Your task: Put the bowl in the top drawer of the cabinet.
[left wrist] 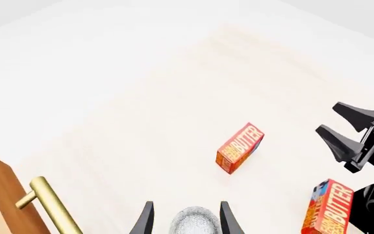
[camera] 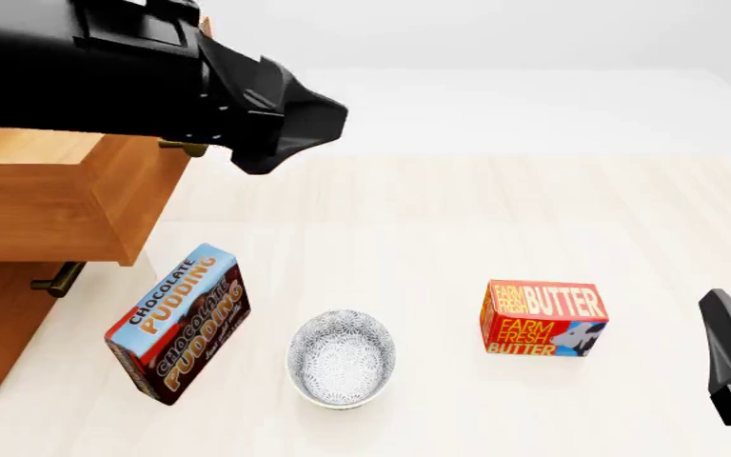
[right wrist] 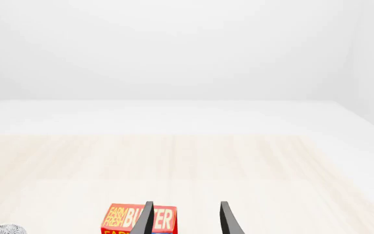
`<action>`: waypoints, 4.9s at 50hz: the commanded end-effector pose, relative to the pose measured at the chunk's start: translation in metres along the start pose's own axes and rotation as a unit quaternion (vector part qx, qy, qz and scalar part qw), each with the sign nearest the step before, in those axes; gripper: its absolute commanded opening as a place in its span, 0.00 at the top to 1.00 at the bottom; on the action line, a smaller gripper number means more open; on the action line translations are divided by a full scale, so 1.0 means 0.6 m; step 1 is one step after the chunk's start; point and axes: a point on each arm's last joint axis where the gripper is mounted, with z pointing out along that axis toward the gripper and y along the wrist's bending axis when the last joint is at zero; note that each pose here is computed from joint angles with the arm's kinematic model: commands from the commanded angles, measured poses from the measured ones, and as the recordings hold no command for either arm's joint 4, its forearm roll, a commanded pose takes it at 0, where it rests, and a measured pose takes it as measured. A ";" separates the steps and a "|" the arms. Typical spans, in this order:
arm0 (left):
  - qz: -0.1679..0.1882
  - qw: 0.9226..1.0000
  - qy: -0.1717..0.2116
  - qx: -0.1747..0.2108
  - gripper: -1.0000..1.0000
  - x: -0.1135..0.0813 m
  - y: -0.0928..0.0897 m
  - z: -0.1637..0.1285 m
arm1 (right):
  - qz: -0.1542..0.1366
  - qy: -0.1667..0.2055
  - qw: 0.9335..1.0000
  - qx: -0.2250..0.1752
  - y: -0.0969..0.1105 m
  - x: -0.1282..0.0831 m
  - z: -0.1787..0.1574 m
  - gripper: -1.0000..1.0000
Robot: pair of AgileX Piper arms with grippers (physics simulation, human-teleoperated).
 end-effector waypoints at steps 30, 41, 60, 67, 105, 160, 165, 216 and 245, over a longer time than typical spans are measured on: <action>-0.055 0.994 0.090 -0.017 0.00 0.068 0.015 0.103 | 0.000 0.000 1.000 0.000 0.000 0.000 0.000 0.00; -0.079 0.991 0.105 -0.027 0.00 0.092 0.022 0.127 | 0.000 0.000 1.000 0.000 0.000 0.000 0.000 0.00; -0.109 0.983 0.138 -0.047 0.00 0.142 0.041 0.164 | 0.000 0.000 1.000 0.000 0.000 0.000 0.000 0.00; -0.117 0.981 0.145 -0.053 0.00 0.158 0.048 0.171 | 0.000 0.000 1.000 0.000 0.000 0.000 0.000 0.00; -0.133 0.972 0.183 -0.066 0.00 0.219 0.059 0.210 | 0.000 0.000 1.000 0.000 0.000 0.000 0.000 0.00; -0.173 0.956 0.223 -0.077 0.00 0.299 0.060 0.258 | 0.000 0.000 1.000 0.000 0.000 0.000 0.000 0.00; -0.178 0.954 0.227 -0.080 0.00 0.308 0.062 0.261 | 0.000 0.000 1.000 0.000 0.000 0.000 0.000 0.00; -0.209 0.941 0.250 -0.086 1.00 0.369 0.052 0.274 | 0.000 0.000 1.000 0.000 0.000 0.000 0.000 0.00; -0.160 0.964 0.195 -0.085 1.00 0.281 0.077 0.234 | 0.000 0.000 1.000 0.000 0.000 0.000 0.000 0.00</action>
